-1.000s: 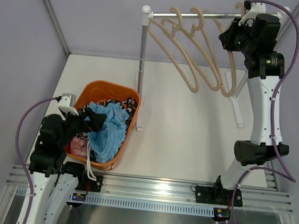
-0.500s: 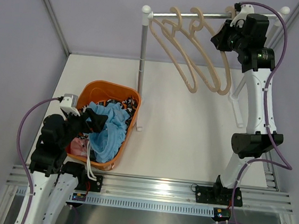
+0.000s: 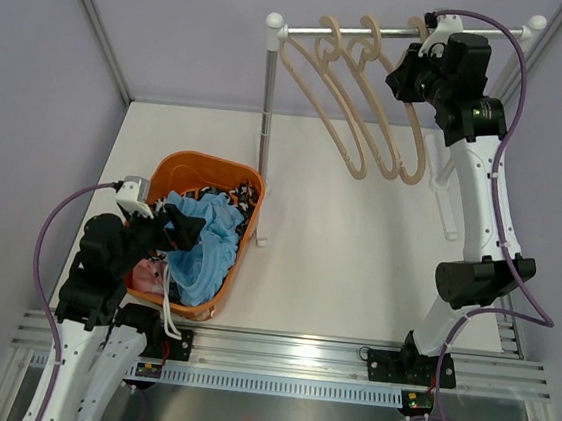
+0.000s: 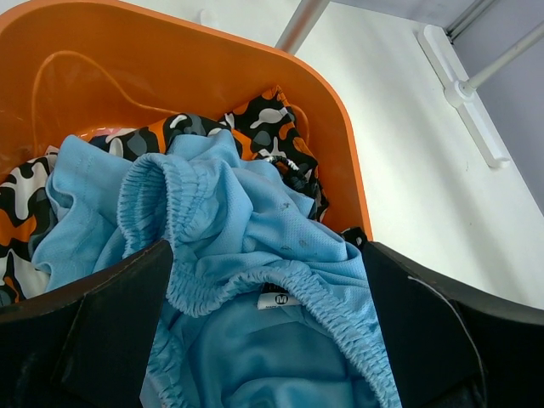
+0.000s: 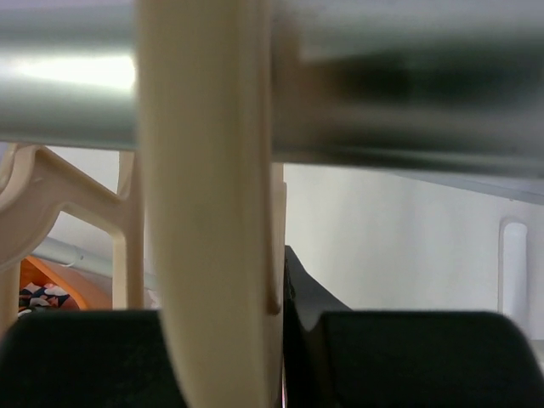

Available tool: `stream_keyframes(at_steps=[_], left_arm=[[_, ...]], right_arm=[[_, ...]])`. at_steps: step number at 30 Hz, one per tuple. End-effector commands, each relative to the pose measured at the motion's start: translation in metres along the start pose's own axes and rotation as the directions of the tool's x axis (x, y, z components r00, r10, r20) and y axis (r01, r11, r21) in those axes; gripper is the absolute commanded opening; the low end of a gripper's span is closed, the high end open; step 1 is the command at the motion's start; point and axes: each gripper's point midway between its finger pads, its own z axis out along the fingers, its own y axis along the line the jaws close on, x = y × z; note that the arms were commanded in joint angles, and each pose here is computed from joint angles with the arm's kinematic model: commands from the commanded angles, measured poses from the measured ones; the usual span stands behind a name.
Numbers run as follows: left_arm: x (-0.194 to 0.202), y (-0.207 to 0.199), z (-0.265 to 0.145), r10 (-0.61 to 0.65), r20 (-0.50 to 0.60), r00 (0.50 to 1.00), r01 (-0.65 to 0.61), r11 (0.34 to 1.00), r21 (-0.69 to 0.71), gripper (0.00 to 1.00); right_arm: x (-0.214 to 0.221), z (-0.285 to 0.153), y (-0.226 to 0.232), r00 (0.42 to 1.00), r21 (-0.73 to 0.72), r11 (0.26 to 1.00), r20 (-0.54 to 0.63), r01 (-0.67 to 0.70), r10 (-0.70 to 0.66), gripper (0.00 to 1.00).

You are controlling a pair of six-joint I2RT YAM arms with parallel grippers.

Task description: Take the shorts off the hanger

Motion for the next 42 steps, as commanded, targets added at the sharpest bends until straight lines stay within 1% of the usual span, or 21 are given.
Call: stream_keyframes(at_steps=[1, 2, 4, 5, 9, 17, 19, 21, 23, 24, 25, 26, 27, 28, 29, 32, 33, 34, 36, 39, 42], left_arm=[[-0.006, -0.001, 0.002, 0.021, 0.024, 1.0, -0.021, 1.0, 0.0, 0.99], [-0.006, -0.001, 0.002, 0.02, 0.023, 1.0, -0.02, 1.0, 0.003, 0.99], [-0.006, -0.001, 0.002, 0.021, 0.022, 1.0, -0.021, 1.0, 0.001, 0.99], [-0.006, -0.001, 0.003, 0.019, 0.02, 1.0, -0.019, 1.0, 0.001, 0.99], [-0.005, -0.001, 0.003, 0.019, 0.019, 1.0, -0.019, 1.0, 0.005, 0.99], [-0.005, -0.002, 0.003, 0.02, 0.015, 1.0, -0.02, 1.0, 0.007, 0.99], [-0.005, -0.002, 0.003, 0.02, 0.016, 1.0, -0.021, 1.0, 0.009, 0.99], [-0.005, -0.003, 0.004, 0.021, 0.015, 1.0, -0.021, 1.0, 0.012, 0.99], [-0.005, -0.003, 0.004, 0.021, 0.015, 1.0, -0.021, 1.0, 0.012, 0.99], [-0.005, -0.003, 0.004, 0.021, 0.015, 1.0, -0.021, 1.0, 0.012, 0.99], [-0.005, -0.003, 0.004, 0.021, 0.015, 1.0, -0.021, 1.0, 0.012, 0.99], [-0.005, -0.003, 0.003, 0.021, 0.017, 1.0, -0.021, 1.0, 0.013, 0.99], [-0.005, -0.003, 0.003, 0.021, 0.017, 1.0, -0.021, 1.0, 0.014, 0.99], [-0.005, -0.003, 0.003, 0.021, 0.018, 1.0, -0.022, 1.0, 0.015, 0.99], [-0.006, -0.004, 0.003, 0.022, 0.021, 1.0, -0.022, 1.0, 0.017, 0.99], [-0.006, -0.005, 0.003, 0.023, 0.022, 0.999, -0.023, 0.999, 0.022, 0.99], [-0.005, -0.005, 0.002, 0.023, 0.02, 1.0, -0.023, 0.999, 0.025, 0.99], [-0.005, -0.005, 0.003, 0.022, 0.018, 1.0, -0.023, 0.999, 0.026, 0.99], [-0.004, -0.005, 0.004, 0.021, 0.011, 1.0, -0.022, 0.999, 0.03, 0.99], [-0.002, -0.006, 0.006, 0.019, -0.002, 1.0, -0.019, 0.999, 0.037, 0.99], [-0.001, -0.006, 0.007, 0.018, -0.007, 1.0, -0.018, 0.999, 0.037, 0.99]], right_arm=[[-0.011, -0.021, 0.001, 0.999, 0.024, 1.0, 0.039, 0.013, -0.014, 0.15], [-0.008, -0.02, 0.0, 0.999, 0.029, 1.0, 0.032, 0.009, -0.01, 0.2], [-0.012, -0.028, -0.001, 0.999, 0.043, 0.999, 0.049, 0.003, -0.005, 0.25], [-0.011, -0.028, -0.001, 0.999, 0.046, 0.999, 0.049, 0.0, -0.002, 0.32], [-0.022, -0.045, 0.0, 0.994, 0.06, 0.998, 0.105, -0.017, 0.01, 0.49], [-0.023, -0.074, -0.005, 0.986, 0.118, 0.989, 0.156, -0.083, 0.064, 0.62], [-0.024, -0.088, -0.005, 0.98, 0.126, 0.987, 0.183, -0.097, 0.073, 0.68], [-0.03, -0.11, -0.001, 0.971, 0.125, 0.985, 0.222, -0.116, 0.086, 0.69], [-0.019, -0.118, 0.0, 0.97, 0.122, 0.983, 0.217, -0.14, 0.112, 0.77], [-0.025, -0.139, 0.007, 0.959, 0.102, 0.984, 0.258, -0.145, 0.114, 0.8], [-0.009, -0.139, 0.006, 0.962, 0.098, 0.981, 0.235, -0.164, 0.138, 0.87], [-0.015, -0.162, 0.015, 0.949, 0.065, 0.984, 0.282, -0.166, 0.141, 0.91], [-0.008, -0.167, 0.018, 0.949, 0.052, 0.984, 0.278, -0.17, 0.149, 0.99], [0.012, -0.166, 0.017, 0.956, 0.052, 0.982, 0.245, -0.181, 0.163, 0.99], [0.012, -0.189, 0.025, 0.943, 0.022, 0.981, 0.28, -0.192, 0.178, 1.0], [0.053, -0.198, 0.029, 0.944, -0.003, 0.971, 0.234, -0.239, 0.233, 0.99], [0.056, -0.22, 0.034, 0.934, -0.026, 0.97, 0.266, -0.241, 0.239, 0.99], [0.079, -0.218, 0.032, 0.938, -0.021, 0.965, 0.231, -0.262, 0.26, 0.99], [0.096, -0.238, 0.037, 0.927, -0.041, 0.956, 0.237, -0.291, 0.292, 1.0], [0.136, -0.243, 0.04, 0.915, -0.062, 0.935, 0.19, -0.35, 0.355, 0.99], [0.15, -0.247, 0.056, 0.901, -0.164, 0.915, 0.18, -0.367, 0.394, 1.0]])
